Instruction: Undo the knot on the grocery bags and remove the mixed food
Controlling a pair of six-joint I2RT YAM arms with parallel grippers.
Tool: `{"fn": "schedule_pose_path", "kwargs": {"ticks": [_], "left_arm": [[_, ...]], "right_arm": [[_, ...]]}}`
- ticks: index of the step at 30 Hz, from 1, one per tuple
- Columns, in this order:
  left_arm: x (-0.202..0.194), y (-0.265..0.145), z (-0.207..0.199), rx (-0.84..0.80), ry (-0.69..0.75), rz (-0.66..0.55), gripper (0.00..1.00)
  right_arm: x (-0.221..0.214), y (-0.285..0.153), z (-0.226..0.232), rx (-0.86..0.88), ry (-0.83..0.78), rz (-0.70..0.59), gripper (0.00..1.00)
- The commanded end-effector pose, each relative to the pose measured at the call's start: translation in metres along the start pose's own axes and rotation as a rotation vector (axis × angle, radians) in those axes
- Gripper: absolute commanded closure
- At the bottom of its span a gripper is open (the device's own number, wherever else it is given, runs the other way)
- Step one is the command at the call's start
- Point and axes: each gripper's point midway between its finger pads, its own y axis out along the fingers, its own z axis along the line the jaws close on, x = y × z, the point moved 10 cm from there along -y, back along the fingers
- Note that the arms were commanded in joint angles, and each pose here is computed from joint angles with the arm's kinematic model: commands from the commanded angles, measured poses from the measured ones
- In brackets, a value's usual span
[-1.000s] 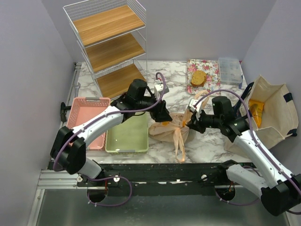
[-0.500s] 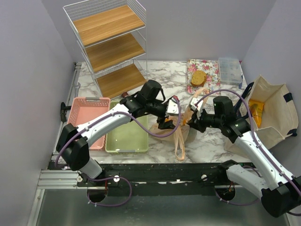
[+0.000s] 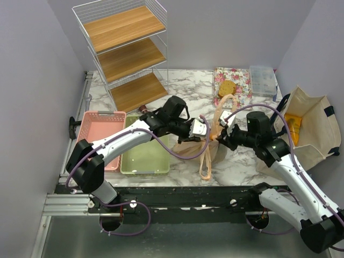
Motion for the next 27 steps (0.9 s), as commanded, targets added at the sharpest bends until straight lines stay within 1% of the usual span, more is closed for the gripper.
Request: {"fn": "schedule_pose_path", "kwargs": {"ticks": [1,7,8,10,11,12,13,14,15,16,19,21,25,26,27], "left_arm": [[-0.018,-0.026,-0.012,0.046,-0.036,0.051,1.00],[-0.041,-0.053,-0.017,0.118,-0.024,0.074,1.00],[-0.044,-0.056,-0.017,0.130,-0.028,0.078,1.00],[-0.039,-0.059,-0.018,0.125,0.020,0.077,1.00],[-0.031,-0.057,-0.020,0.131,0.048,0.062,0.91],[-0.021,-0.055,-0.020,0.137,0.070,0.036,0.69],[-0.011,-0.052,-0.020,0.141,0.079,0.010,0.51],[-0.002,-0.049,-0.019,0.151,0.072,-0.018,0.41],[0.007,-0.045,-0.017,0.157,0.063,-0.043,0.34],[0.014,-0.041,-0.015,0.159,0.064,-0.066,0.32],[0.029,-0.026,-0.005,0.149,0.041,-0.107,0.31],[0.031,-0.017,0.003,0.132,-0.001,-0.111,0.30],[0.018,0.006,0.017,0.114,-0.057,-0.060,0.28],[0.014,0.010,0.018,0.103,-0.066,-0.046,0.32],[0.010,0.014,0.019,0.091,-0.072,-0.032,0.40]], "right_arm": [[0.006,-0.010,-0.008,-0.134,-0.024,0.003,0.99],[-0.001,-0.016,-0.006,-0.169,-0.037,0.033,0.99],[0.000,-0.017,-0.006,-0.164,-0.040,0.025,1.00],[0.008,-0.015,-0.003,-0.116,-0.035,-0.027,0.99],[0.013,-0.013,-0.003,-0.086,-0.029,-0.050,0.99],[0.018,-0.011,-0.004,-0.067,-0.016,-0.068,0.99],[0.022,-0.008,-0.005,-0.041,-0.005,-0.073,0.99],[0.025,-0.004,-0.006,-0.020,0.005,-0.071,1.00],[0.029,-0.003,-0.008,-0.005,0.007,-0.076,0.99],[0.032,-0.001,-0.009,0.007,0.009,-0.079,0.99],[0.039,0.000,-0.009,0.023,-0.002,-0.119,0.99],[0.040,0.000,-0.009,0.032,-0.011,-0.126,0.99],[0.042,-0.001,-0.009,0.047,-0.025,-0.127,0.99],[0.043,-0.002,-0.009,0.047,-0.024,-0.130,0.99],[0.043,-0.002,-0.008,0.046,-0.024,-0.131,0.99]]}}
